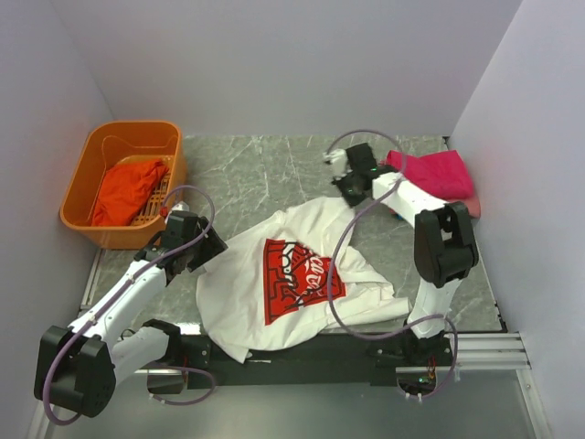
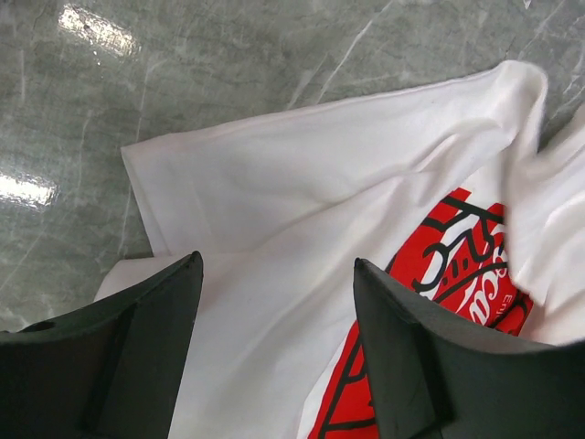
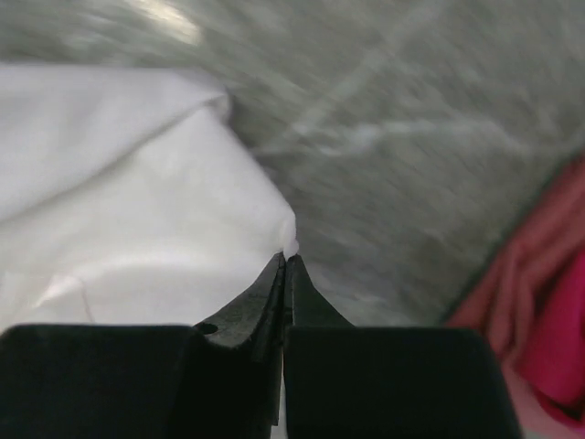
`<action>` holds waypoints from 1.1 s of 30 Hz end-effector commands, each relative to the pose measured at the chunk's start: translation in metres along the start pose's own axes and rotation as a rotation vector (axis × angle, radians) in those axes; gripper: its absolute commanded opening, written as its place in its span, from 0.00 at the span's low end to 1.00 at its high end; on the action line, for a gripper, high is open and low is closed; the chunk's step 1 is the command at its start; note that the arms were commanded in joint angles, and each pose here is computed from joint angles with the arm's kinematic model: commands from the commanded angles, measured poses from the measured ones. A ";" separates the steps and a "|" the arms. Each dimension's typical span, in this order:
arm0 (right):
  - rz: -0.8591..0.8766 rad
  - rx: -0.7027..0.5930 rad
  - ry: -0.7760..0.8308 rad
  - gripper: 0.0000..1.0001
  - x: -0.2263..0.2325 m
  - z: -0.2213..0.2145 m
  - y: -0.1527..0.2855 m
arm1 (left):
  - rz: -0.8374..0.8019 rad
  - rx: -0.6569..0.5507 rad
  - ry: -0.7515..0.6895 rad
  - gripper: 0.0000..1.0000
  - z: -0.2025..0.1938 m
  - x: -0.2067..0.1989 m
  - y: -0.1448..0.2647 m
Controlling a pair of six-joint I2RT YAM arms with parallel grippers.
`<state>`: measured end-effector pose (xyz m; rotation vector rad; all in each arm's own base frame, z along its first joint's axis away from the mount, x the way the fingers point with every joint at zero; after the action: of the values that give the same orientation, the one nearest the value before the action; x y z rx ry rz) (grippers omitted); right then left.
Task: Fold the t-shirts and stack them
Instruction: Flatten the tshirt out
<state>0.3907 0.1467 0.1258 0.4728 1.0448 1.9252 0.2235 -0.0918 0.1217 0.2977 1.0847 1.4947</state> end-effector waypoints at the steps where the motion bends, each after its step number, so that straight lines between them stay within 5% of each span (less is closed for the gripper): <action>1: -0.105 -0.058 -0.076 0.00 -0.027 0.018 0.022 | -0.042 -0.031 -0.010 0.72 0.006 -0.005 0.002; 7: 0.207 -0.107 -0.037 0.00 0.021 0.021 0.040 | -0.041 -0.030 -0.012 0.72 0.006 -0.005 0.002; 10: 0.482 -0.177 0.209 0.00 0.098 0.008 0.080 | -0.037 -0.037 -0.007 0.72 0.007 -0.005 0.003; 12: 0.604 -0.258 0.510 0.00 0.165 -0.008 0.118 | -0.033 -0.042 -0.005 0.72 0.007 -0.004 0.004; 15: 0.677 -0.130 0.754 0.00 0.219 -0.070 0.114 | -0.027 -0.057 0.000 0.72 0.010 -0.004 0.007; 17: 0.669 0.092 0.821 0.00 0.225 -0.111 0.088 | -0.029 -0.070 0.003 0.72 0.012 -0.004 0.010; 19: 0.693 0.199 0.822 0.00 0.228 -0.129 0.076 | -0.034 -0.083 0.004 0.72 0.014 -0.005 0.013; 20: 0.690 0.238 0.810 0.08 0.226 -0.135 0.070 | -0.030 -0.088 0.006 0.72 0.014 -0.004 0.014; 22: 0.707 0.224 0.776 0.44 0.221 -0.130 0.073 | -0.032 -0.100 0.007 0.72 0.017 -0.005 0.018; 25: 0.730 0.105 0.712 0.65 0.209 -0.100 0.092 | -0.032 -0.114 0.006 0.72 0.019 -0.005 0.022; 29: 0.788 -0.024 0.613 0.65 0.191 -0.062 0.121 | -0.045 -0.119 0.002 0.72 0.020 -0.007 0.024; 33: 0.867 0.011 0.545 0.62 0.198 -0.066 0.120 | -0.089 -0.095 -0.015 0.72 0.016 -0.011 0.024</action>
<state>0.1960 0.2406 0.1646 0.3154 1.3511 2.8249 0.2199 -0.0877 0.1412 0.2201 1.0280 1.5031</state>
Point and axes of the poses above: each gripper's point midway between its finger pads, its own y axis back along the fingers, its own x axis along the line the jaws close on, z = x × y, the point moved 5 cm from there along y, back along the fingers, and after that the axes turned 8 degrees about -y, right-handed, at the moved point
